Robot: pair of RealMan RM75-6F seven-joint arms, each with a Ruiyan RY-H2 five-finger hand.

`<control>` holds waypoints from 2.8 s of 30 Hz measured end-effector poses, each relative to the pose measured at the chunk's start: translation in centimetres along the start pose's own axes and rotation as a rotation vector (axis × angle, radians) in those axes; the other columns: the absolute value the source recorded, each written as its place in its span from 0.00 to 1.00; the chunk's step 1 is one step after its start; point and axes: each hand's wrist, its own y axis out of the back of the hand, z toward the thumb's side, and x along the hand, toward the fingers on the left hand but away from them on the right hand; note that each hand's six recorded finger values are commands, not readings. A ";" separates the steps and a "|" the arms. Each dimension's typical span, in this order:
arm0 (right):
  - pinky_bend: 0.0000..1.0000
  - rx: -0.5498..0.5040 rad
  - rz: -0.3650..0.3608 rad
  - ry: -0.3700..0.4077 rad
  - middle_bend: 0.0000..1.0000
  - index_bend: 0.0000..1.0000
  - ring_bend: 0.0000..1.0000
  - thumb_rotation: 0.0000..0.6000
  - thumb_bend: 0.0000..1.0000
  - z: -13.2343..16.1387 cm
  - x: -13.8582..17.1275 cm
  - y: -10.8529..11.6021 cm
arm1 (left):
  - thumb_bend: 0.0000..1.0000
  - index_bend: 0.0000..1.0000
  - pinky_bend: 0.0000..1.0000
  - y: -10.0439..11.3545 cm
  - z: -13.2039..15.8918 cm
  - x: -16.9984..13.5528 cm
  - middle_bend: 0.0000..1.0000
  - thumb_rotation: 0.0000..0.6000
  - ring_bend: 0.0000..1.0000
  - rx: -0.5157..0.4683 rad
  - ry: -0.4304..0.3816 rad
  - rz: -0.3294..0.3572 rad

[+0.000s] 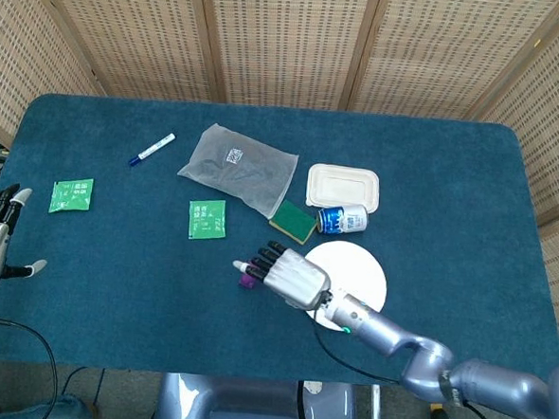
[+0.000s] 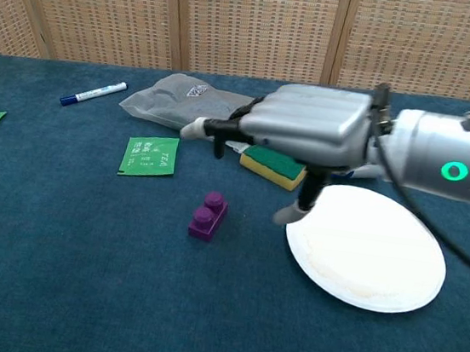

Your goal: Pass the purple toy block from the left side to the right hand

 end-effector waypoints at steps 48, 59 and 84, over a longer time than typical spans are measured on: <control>0.40 0.251 0.126 0.015 0.44 0.69 0.36 1.00 0.28 2.0 -7.3 -6.5 | 0.04 0.00 0.00 -0.2 -0.8 0.9 0.00 1.00 0.00 -0.056 0.001 -0.038; 0.45 0.215 0.039 0.012 0.48 0.75 0.41 1.00 0.32 1.8 -7.1 -4.6 | 0.04 0.00 0.00 -0.3 -0.7 0.9 0.00 1.00 0.00 -0.057 -0.003 -0.042; 0.45 0.287 0.129 -0.436 0.48 0.75 0.40 1.00 0.33 -15.2 14.2 -2.0 | 0.05 0.00 0.00 -0.5 0.6 0.5 0.00 1.00 0.00 -0.038 -0.035 -0.039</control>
